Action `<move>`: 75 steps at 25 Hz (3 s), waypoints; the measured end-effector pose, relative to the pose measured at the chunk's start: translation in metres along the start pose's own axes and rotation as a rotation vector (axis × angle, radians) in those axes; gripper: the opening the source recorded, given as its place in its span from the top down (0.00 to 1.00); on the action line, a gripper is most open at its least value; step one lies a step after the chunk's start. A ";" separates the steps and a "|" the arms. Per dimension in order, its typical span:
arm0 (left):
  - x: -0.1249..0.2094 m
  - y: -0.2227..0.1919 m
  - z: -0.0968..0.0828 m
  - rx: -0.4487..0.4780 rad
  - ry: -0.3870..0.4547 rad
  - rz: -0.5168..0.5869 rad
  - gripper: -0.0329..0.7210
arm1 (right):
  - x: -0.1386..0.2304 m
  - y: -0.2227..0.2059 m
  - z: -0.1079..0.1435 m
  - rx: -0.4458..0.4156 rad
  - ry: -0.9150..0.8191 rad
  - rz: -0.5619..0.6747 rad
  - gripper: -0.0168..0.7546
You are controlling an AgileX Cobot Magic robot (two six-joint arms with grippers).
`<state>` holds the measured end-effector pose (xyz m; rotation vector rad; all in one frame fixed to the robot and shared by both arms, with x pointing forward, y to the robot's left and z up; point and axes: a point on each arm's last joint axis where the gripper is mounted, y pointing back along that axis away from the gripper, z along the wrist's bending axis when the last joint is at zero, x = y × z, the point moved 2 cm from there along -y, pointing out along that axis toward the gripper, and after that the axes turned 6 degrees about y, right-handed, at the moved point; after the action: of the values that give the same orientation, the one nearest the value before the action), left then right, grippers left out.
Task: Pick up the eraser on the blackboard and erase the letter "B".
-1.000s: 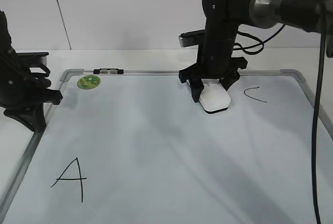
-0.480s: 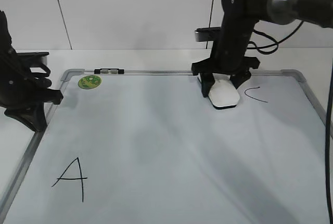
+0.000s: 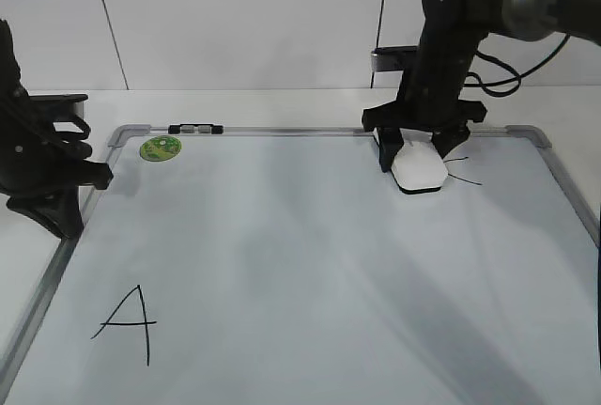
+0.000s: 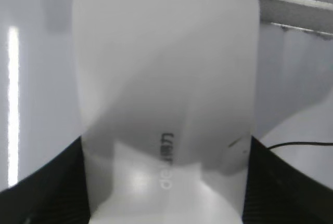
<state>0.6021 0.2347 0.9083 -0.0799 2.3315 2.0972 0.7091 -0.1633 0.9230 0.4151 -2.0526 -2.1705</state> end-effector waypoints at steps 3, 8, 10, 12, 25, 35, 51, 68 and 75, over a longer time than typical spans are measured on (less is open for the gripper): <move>0.000 0.000 0.000 0.000 0.000 0.002 0.91 | 0.000 -0.001 0.018 0.002 0.039 0.002 0.27; 0.000 0.000 0.000 0.003 0.002 0.003 0.91 | 0.005 -0.002 0.073 -0.024 0.145 0.004 0.27; 0.000 0.000 0.000 0.003 0.002 0.003 0.91 | 0.007 -0.002 0.086 -0.033 0.168 0.006 0.27; 0.000 0.000 0.000 0.003 0.002 0.003 0.91 | 0.008 -0.003 0.088 -0.031 0.173 0.008 0.27; 0.000 0.000 -0.001 0.006 -0.002 0.001 0.91 | 0.000 -0.001 0.003 0.023 0.008 -0.001 0.27; 0.000 0.000 -0.001 0.006 -0.002 0.001 0.91 | -0.001 0.005 0.001 -0.025 0.000 -0.014 0.27; 0.000 0.000 -0.001 0.008 -0.001 0.003 0.91 | 0.032 0.110 0.005 -0.021 0.009 -0.160 0.27; 0.002 0.000 -0.004 0.032 0.019 0.019 0.91 | 0.134 0.110 -0.016 0.018 -0.064 0.024 0.27; 0.003 0.000 -0.004 0.033 0.020 0.023 0.91 | 0.156 0.093 -0.053 0.038 -0.183 0.083 0.27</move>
<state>0.5997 0.2310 0.9086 -0.0747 2.3893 2.0766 0.5665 -0.2634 0.9956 0.1356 -2.1639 -2.1972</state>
